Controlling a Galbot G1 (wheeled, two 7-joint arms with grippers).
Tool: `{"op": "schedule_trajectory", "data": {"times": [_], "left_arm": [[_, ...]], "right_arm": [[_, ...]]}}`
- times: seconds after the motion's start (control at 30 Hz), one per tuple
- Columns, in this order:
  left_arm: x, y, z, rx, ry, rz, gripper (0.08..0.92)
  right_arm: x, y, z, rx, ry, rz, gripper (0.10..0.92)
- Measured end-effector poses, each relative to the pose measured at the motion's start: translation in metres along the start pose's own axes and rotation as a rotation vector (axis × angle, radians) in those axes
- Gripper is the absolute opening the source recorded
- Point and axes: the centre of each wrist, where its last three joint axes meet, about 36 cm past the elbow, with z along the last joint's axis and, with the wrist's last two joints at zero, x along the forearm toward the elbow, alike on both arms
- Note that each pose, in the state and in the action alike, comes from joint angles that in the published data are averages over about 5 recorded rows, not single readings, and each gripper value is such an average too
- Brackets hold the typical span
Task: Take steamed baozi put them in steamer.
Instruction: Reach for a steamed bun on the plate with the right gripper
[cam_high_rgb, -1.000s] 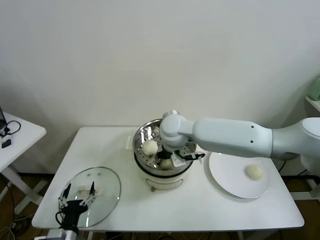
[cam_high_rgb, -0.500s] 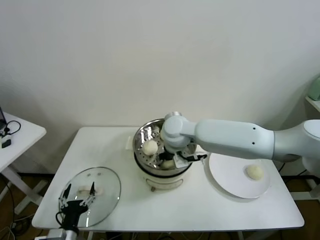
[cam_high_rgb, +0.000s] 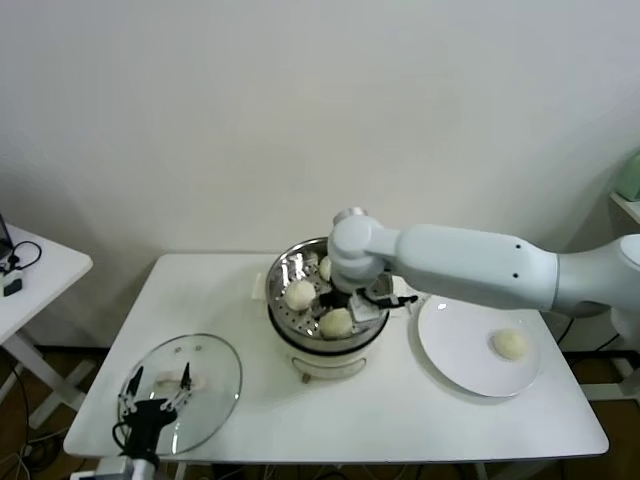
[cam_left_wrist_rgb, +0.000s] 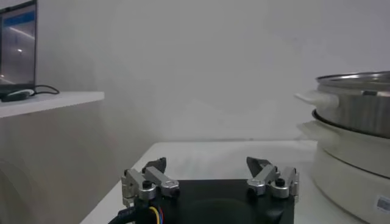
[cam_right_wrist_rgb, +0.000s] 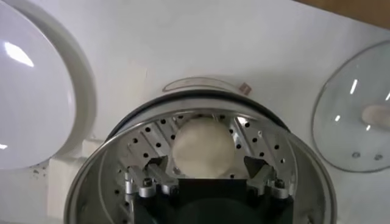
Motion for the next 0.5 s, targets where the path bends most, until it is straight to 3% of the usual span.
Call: {"op": "schedule_trajectory", "data": {"times": [0.27, 0.5], "left_arm": [[-0.003, 0.003, 0.0, 0.009, -0.007, -0.022, 0.823], [-0.005, 0.006, -0.001, 0.016, -0.01, -0.03, 0.823]], "right_arm": [[0.052, 0.038, 0.025, -0.15, 0.051, 0.038, 0.823], [0.081, 0.129, 0.045, -0.555, 0.058, 0.108, 0.823]]}}
